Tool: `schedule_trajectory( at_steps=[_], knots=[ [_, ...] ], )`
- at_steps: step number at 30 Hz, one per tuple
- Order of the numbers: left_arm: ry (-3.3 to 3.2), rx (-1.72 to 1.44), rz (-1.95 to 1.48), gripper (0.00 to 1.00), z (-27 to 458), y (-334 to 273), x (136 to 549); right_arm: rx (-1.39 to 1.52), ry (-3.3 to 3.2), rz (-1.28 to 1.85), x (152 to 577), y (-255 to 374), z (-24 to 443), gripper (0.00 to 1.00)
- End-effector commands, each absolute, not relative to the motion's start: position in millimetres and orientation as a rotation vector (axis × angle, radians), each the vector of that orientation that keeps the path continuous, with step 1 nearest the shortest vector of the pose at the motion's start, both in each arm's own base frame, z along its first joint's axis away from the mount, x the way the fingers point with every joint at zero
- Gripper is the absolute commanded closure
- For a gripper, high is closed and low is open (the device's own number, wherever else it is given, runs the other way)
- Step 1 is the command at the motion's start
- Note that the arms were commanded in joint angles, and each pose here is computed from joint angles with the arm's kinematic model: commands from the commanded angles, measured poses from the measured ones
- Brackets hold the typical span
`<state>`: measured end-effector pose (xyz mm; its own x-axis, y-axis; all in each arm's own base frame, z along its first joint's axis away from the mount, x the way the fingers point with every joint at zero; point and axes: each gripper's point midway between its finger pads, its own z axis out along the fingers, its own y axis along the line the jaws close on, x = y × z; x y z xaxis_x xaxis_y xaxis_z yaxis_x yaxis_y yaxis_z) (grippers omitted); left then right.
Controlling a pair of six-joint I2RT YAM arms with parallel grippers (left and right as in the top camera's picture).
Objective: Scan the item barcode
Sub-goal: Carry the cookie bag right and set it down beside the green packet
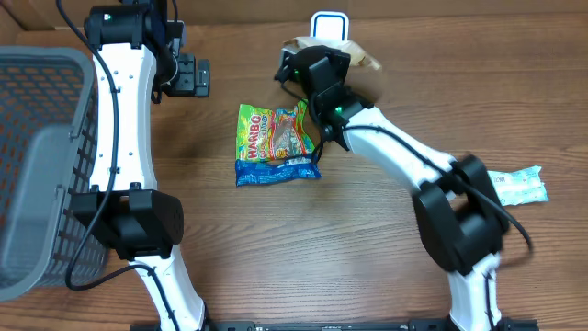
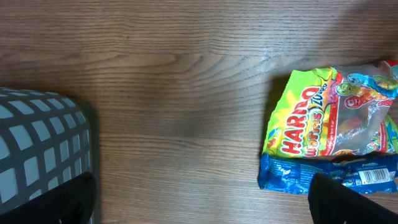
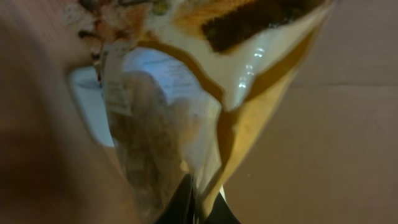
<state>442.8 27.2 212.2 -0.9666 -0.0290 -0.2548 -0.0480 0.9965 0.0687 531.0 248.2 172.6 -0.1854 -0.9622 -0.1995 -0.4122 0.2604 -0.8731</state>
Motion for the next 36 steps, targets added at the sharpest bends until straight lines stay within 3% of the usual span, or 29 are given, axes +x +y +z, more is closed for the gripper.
schedule_trajectory(
  at_steps=[1,7,12,15,23,33,34,36],
  knots=[
    [2.884,-0.015,0.094,0.0,211,22,445,-0.94,1.754,-0.483,485,262,288,0.96],
    [2.884,-0.015,0.094,0.0,211,22,445,-0.653,1.939,0.068,417,245,338,0.96],
    [2.884,-0.015,0.094,0.0,211,22,445,-0.242,2.164,0.162,382,153,347,0.96],
    [2.884,-0.015,0.094,0.0,211,22,445,0.11,2.311,0.177,373,87,326,0.96],
    [2.884,-0.015,0.094,0.0,211,22,445,0.631,2.584,0.476,380,-28,225,0.96],
    [2.884,-0.015,0.094,0.0,211,22,445,1.1,2.669,0.582,393,-110,106,0.96],
    [2.884,-0.015,0.094,0.0,211,22,445,1.114,2.672,0.583,393,-113,101,0.93],
    [2.884,-0.015,0.094,0.0,211,22,445,1.124,2.678,0.584,392,-116,96,0.74]
  ],
)
